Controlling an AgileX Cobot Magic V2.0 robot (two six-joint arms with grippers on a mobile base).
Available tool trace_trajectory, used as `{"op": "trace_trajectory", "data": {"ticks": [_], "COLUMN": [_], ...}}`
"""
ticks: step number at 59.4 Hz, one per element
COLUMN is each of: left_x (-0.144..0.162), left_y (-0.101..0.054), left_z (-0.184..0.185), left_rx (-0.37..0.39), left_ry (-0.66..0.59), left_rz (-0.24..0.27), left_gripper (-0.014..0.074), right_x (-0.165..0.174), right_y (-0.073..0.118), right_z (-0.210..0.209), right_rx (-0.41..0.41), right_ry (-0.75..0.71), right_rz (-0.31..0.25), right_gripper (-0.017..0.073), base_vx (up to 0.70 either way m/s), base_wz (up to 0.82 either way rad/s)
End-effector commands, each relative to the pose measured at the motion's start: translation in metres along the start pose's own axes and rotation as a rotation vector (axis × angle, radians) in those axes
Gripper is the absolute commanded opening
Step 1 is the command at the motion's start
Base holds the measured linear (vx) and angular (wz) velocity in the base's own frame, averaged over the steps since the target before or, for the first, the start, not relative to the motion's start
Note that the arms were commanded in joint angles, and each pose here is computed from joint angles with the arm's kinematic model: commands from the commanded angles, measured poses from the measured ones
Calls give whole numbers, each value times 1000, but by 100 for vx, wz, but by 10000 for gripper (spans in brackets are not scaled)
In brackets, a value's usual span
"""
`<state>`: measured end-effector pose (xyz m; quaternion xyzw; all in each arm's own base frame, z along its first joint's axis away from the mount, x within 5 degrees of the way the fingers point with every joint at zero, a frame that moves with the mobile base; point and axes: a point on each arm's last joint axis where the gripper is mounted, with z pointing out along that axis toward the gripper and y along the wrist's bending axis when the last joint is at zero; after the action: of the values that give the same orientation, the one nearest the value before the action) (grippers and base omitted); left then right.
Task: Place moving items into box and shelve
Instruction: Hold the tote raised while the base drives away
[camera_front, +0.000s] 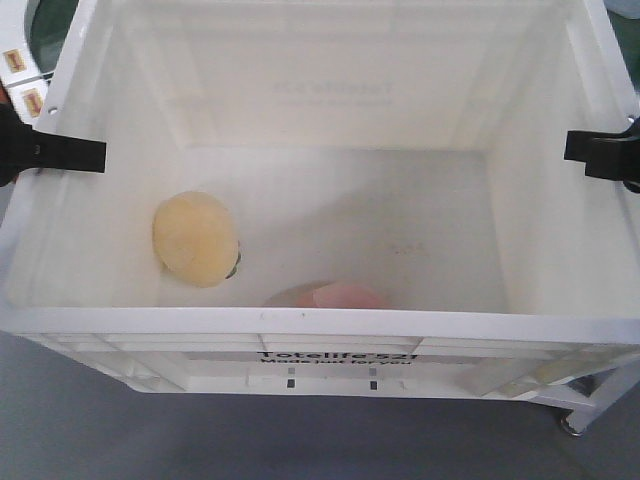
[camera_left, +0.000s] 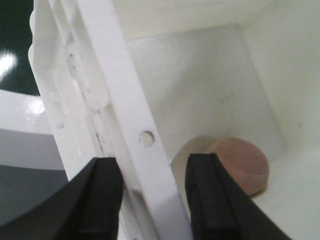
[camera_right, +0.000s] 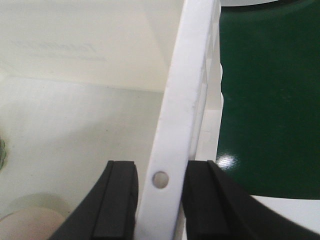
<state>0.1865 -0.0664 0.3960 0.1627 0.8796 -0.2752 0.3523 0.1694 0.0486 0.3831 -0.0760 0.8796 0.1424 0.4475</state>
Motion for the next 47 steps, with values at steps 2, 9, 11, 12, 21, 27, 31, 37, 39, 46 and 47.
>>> {"op": "trace_trajectory", "data": {"ticks": [2,9,11,12,21,27,31,37,39,46,47], "left_x": [-18,-18,-18,-18,-18,-18,-18,-18,-18,-18,-18], "left_y": [-20,-20,-20,-20,-20,-20,-20,-20,-20,-20,-20], "left_z": [-17,-17,-17,-17,-17,-17,-17,-17,-17,-17,-17], "left_rx": [88,88,88,88,88,88,88,88,88,88,88], "left_ry": [-184,-184,-184,-184,-184,-184,-183,-183,-183,-183,-183], "left_rz": [6,6,6,6,6,6,6,6,6,6,6], "left_gripper": [-6,-6,-6,-6,-6,-6,-6,-6,-6,-6,-6], "right_x": [-23,-23,-23,-23,-23,-23,-23,-23,-23,-23,-23], "right_y": [8,8,8,8,8,8,8,8,8,8,8], "right_z": [-17,-17,-17,-17,-17,-17,-17,-17,-17,-17,-17], "right_rx": [-58,-58,-58,-58,-58,-58,-58,-58,-58,-58,-58], "right_ry": [-202,-202,-202,-202,-202,-202,-202,-202,-202,-202,-202], "right_rz": [25,25,25,25,25,25,25,25,25,25,25], "right_gripper": [-6,-6,-6,-6,-6,-6,-6,-6,-6,-6,-6], "base_vx": [-20,-19,-19,-18,-18,-17,-17,-16,-16,-17,-17], "base_wz": [34,40,45,46,49,52,55,59,62,66,69]}}
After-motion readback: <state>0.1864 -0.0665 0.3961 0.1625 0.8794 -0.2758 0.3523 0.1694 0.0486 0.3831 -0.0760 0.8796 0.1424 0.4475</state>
